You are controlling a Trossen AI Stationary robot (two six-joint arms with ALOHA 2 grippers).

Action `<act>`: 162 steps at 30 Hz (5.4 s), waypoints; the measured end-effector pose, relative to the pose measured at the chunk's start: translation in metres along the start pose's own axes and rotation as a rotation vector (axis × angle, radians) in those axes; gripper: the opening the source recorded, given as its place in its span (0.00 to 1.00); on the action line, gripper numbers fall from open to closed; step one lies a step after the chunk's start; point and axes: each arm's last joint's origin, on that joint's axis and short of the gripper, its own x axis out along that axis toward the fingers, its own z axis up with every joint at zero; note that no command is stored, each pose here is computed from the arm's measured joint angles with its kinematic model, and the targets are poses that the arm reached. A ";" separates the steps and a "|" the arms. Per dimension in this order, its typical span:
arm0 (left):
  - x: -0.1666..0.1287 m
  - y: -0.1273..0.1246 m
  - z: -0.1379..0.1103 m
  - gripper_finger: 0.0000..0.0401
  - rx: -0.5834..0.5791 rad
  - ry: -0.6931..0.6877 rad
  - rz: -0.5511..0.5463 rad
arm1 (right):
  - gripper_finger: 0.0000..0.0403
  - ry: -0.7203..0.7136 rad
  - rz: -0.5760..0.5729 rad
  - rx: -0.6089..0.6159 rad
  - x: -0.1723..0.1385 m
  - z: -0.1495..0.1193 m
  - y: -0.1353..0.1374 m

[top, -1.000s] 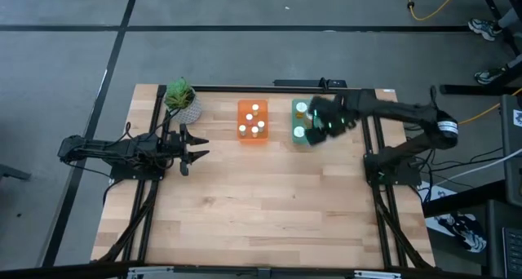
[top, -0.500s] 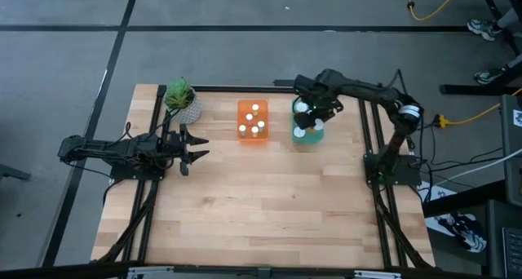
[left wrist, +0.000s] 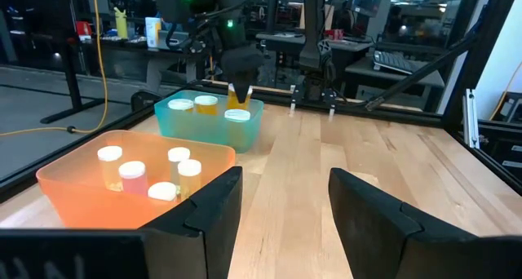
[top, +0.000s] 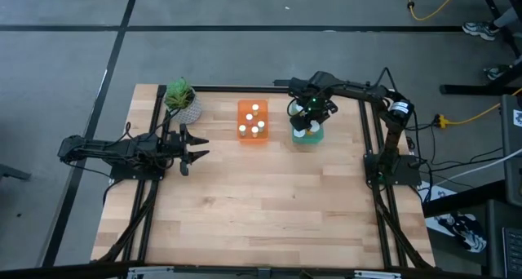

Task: Pick and place medicine bottles into bin by pill shape (circle, oval)
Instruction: Put the large orange pill bottle into the blue bin, then return to Home Position

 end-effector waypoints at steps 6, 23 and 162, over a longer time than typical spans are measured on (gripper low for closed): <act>0.000 0.000 0.000 0.44 0.000 0.000 0.000 | 0.54 0.014 -0.008 0.003 0.003 -0.001 -0.001; 0.000 0.000 0.000 0.44 0.000 0.000 0.000 | 0.54 0.019 -0.010 0.004 0.016 -0.002 -0.003; 0.000 0.000 0.000 0.44 0.000 0.000 0.000 | 0.66 -1.524 0.751 -0.900 0.080 -0.227 -0.085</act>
